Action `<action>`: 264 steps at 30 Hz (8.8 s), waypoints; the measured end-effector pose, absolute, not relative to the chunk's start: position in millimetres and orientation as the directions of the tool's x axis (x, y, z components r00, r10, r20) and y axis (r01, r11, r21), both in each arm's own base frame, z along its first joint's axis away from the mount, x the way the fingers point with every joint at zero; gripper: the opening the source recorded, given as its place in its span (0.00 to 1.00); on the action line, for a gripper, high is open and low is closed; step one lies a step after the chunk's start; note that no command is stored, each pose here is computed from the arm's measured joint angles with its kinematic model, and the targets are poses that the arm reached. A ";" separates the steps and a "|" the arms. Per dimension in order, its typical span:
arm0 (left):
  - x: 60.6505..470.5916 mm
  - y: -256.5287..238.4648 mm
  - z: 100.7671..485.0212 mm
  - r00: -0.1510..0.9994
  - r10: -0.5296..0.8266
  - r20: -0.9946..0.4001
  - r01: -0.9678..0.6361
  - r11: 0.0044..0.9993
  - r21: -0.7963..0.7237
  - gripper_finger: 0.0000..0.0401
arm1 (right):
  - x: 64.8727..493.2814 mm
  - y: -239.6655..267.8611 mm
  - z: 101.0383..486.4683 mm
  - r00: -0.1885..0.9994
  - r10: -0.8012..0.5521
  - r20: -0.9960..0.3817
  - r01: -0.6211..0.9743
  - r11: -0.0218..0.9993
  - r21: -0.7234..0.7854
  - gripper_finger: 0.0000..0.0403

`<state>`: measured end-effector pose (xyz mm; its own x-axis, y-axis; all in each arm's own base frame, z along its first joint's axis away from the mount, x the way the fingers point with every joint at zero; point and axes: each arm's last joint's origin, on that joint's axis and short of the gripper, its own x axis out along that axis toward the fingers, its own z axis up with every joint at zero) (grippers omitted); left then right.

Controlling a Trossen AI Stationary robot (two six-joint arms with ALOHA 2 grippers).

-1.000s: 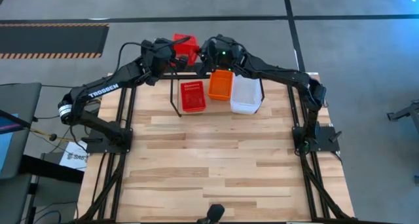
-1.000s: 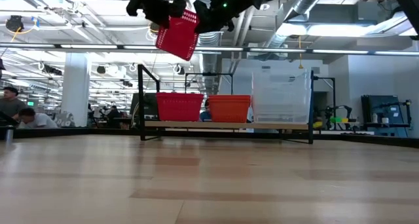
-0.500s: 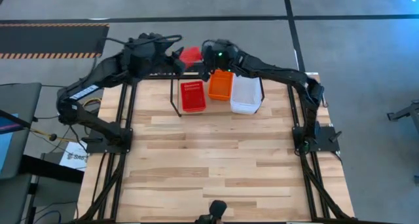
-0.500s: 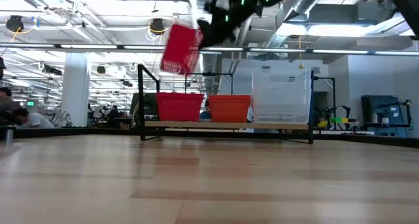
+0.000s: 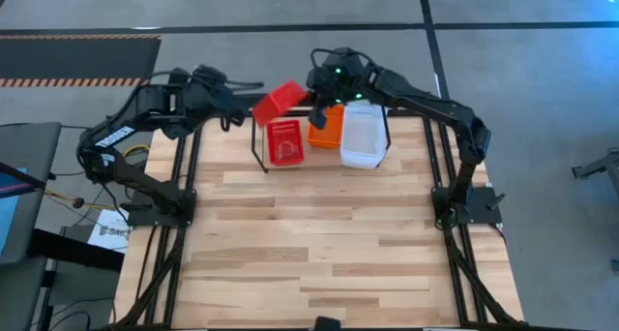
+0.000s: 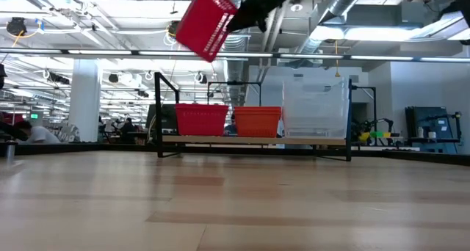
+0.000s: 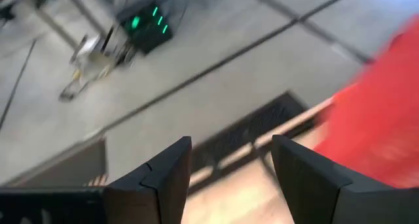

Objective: Stack baskets on shelf by color
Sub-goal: Stack the red bin on top of the red bins on the shelf, then adjust the bins on the shelf

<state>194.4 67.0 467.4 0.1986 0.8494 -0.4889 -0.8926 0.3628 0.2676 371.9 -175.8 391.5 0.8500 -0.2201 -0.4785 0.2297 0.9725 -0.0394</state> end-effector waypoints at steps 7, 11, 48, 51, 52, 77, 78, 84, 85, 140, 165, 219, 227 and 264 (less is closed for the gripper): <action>187.2 65.7 454.7 0.111 0.831 -0.545 -0.921 0.292 0.258 0.50 | 331.5 -172.1 424.1 0.800 0.053 -0.597 0.079 0.978 0.192 0.00; 188.7 66.0 455.4 0.122 0.832 -0.542 -0.917 0.303 0.258 0.50 | 315.1 -184.8 418.4 0.756 0.204 -0.621 0.080 0.914 0.398 0.00; 189.4 64.7 453.3 0.157 0.788 -0.596 -0.914 0.344 0.214 0.50 | 392.3 -245.1 283.9 0.541 0.430 -0.723 0.173 0.784 0.596 0.00; 189.4 64.7 453.3 0.157 0.788 -0.596 -0.914 0.344 0.214 0.50 | 391.1 -246.7 284.1 0.540 0.422 -0.729 0.173 0.791 0.586 0.00; 189.4 64.7 453.3 0.157 0.788 -0.596 -0.915 0.343 0.212 0.50 | 390.9 -246.9 284.1 0.540 0.421 -0.729 0.174 0.791 0.586 0.00; 189.5 64.7 453.4 0.158 0.787 -0.596 -0.921 0.334 0.198 0.50 | 390.8 -245.6 283.4 0.515 0.385 -0.766 0.244 0.791 0.561 0.01; 189.5 64.7 453.4 0.158 0.787 -0.596 -0.921 0.334 0.198 0.50 | 391.6 -244.8 283.6 0.516 0.383 -0.766 0.249 0.789 0.562 0.01; 189.5 64.7 453.4 0.158 0.787 -0.596 -0.921 0.334 0.198 0.50 | 395.4 -242.9 284.2 0.529 0.376 -0.761 0.254 0.785 0.565 0.01; 189.5 64.7 453.4 0.158 0.787 -0.596 -0.921 0.334 0.198 0.50 | 395.4 -242.7 284.2 0.528 0.377 -0.761 0.256 0.784 0.566 0.01; 189.5 64.7 453.4 0.158 0.787 -0.596 -0.924 0.331 0.191 0.50 | 389.4 -238.5 301.6 0.547 0.363 -0.754 0.254 0.786 0.563 0.04; 189.5 64.7 453.4 0.158 0.787 -0.596 -0.928 0.325 0.183 0.50 | 385.7 -227.9 322.1 0.582 0.376 -0.721 0.198 0.794 0.574 0.18; 391.7 88.4 241.2 -0.020 0.082 -0.996 -0.308 0.948 0.084 0.00 | 146.3 -157.6 518.2 0.231 -0.723 -0.651 0.713 0.581 -0.392 0.00; 394.5 88.5 239.9 -0.032 0.217 -0.976 -0.329 0.919 0.215 0.00 | 151.4 -181.9 506.5 0.190 -0.692 -0.697 0.704 0.591 -0.395 0.00; 371.8 77.2 251.8 -0.247 0.381 -0.891 -0.396 0.800 0.452 0.00 | 159.1 -194.9 498.0 0.196 -0.657 -0.728 0.661 0.637 -0.397 0.00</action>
